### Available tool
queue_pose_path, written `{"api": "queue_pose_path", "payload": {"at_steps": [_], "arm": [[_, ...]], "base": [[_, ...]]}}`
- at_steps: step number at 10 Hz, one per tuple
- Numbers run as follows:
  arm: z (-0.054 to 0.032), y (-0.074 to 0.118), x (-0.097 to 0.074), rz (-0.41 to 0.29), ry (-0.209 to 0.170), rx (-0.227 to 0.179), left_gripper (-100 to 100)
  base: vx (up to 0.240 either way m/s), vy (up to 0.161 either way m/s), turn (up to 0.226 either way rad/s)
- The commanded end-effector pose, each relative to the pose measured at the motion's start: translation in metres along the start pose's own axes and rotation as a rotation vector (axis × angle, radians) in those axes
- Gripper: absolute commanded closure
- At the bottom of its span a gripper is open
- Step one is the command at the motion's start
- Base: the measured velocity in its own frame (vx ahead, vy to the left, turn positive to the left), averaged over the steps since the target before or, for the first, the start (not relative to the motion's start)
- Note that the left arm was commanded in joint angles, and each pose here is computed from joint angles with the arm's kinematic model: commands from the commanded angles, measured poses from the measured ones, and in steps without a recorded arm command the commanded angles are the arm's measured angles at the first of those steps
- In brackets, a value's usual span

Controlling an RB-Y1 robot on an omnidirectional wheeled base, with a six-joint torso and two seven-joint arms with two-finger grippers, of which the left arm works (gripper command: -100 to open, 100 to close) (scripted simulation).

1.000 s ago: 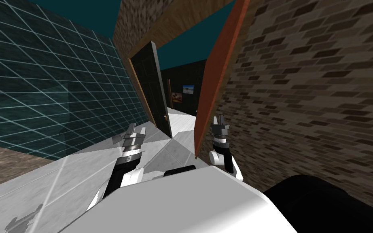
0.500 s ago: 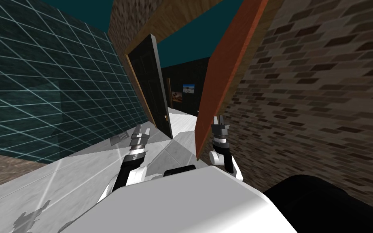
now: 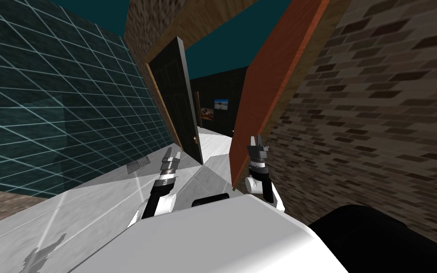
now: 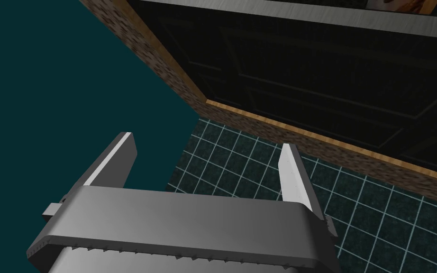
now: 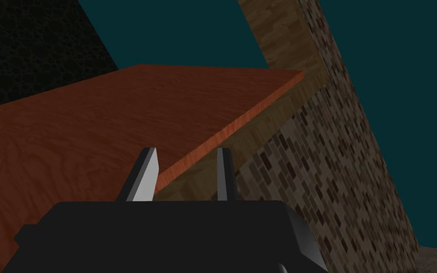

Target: Push the door open

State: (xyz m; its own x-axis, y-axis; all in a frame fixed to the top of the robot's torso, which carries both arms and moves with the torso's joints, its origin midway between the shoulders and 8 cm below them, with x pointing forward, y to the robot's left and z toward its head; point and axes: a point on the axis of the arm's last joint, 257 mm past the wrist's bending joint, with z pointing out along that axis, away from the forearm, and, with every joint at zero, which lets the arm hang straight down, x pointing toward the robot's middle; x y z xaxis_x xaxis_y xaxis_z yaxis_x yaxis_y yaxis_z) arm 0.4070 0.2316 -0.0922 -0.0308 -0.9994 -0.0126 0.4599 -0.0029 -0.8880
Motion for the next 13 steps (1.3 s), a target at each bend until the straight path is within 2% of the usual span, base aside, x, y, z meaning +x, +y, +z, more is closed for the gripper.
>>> {"api": "queue_pose_path", "payload": {"at_steps": [1, 9, 13], "arm": [[0.0010, 0.011, 0.007, -0.011, 0.017, -0.013, -100], [-0.0036, 0.073, 0.046, -0.062, 0.107, -0.090, -100], [-0.0075, 0.097, 0.063, -0.080, 0.144, -0.121, -100]], "base": [[0.100, 0.069, -0.031], [0.095, 0.088, -0.026], [0.074, 0.070, -0.019]]}}
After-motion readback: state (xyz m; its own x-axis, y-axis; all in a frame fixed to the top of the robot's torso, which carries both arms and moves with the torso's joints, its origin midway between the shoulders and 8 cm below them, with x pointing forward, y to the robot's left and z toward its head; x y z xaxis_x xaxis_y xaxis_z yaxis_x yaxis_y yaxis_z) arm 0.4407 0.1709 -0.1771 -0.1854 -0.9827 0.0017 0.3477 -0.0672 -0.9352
